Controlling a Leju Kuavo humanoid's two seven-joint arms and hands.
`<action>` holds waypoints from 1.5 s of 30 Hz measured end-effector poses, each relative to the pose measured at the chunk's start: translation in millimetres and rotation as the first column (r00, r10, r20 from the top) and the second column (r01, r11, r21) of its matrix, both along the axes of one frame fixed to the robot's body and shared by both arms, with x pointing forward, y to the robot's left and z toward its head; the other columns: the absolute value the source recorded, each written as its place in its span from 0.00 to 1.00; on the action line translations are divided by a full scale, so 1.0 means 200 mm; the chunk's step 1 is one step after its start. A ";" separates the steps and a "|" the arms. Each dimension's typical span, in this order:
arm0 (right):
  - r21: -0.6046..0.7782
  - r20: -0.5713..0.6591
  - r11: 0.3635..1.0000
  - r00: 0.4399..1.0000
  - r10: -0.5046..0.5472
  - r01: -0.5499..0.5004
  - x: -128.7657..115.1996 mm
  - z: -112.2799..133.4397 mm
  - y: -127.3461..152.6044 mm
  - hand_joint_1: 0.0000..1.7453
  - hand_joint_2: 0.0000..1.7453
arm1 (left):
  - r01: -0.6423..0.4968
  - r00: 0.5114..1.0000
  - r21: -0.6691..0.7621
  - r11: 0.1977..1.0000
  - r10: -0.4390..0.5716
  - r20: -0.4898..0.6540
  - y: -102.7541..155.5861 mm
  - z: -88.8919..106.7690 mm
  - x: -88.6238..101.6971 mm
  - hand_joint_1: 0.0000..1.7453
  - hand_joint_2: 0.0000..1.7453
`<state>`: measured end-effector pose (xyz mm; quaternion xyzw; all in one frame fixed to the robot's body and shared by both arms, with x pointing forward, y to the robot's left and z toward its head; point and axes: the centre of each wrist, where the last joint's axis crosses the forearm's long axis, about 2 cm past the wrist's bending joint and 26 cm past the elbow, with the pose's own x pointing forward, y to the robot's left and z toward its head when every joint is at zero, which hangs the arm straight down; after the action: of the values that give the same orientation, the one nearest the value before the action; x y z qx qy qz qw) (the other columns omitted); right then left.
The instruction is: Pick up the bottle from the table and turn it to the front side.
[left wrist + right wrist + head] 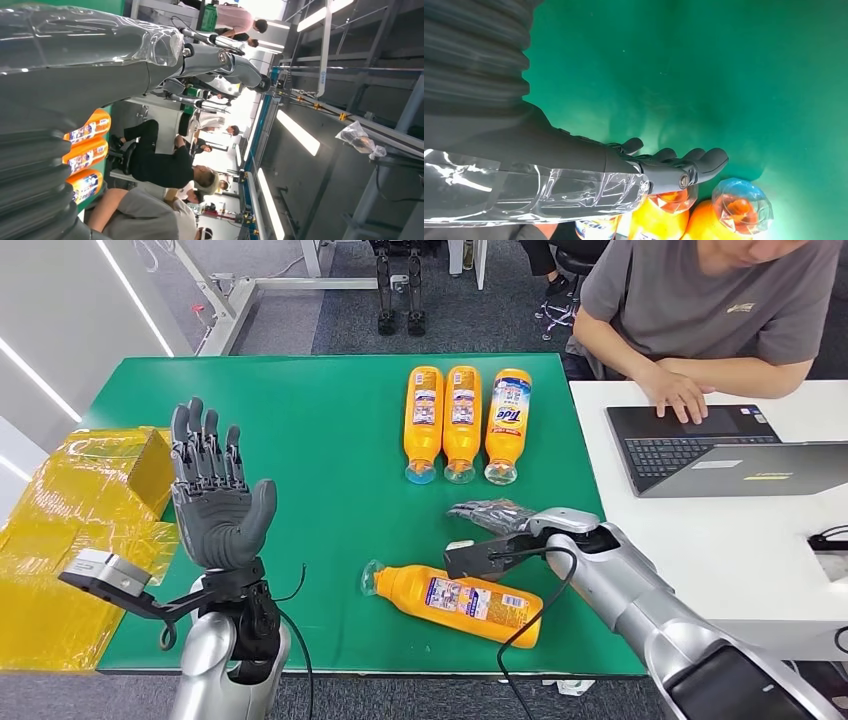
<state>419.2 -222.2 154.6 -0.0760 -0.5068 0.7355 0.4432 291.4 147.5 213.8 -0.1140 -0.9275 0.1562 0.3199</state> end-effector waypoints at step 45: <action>0.491 -0.100 0.871 0.993 0.058 -0.002 -0.07 0.03 0.34 0.00 1.00 | -0.064 0.998 -0.010 0.998 0.064 -0.013 0.02 0.01 0.01 0.00 1.00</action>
<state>405.0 -154.1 159.8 0.0876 -0.6523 0.5929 0.4640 293.5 152.5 215.5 -0.0849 -0.9278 0.1718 0.3200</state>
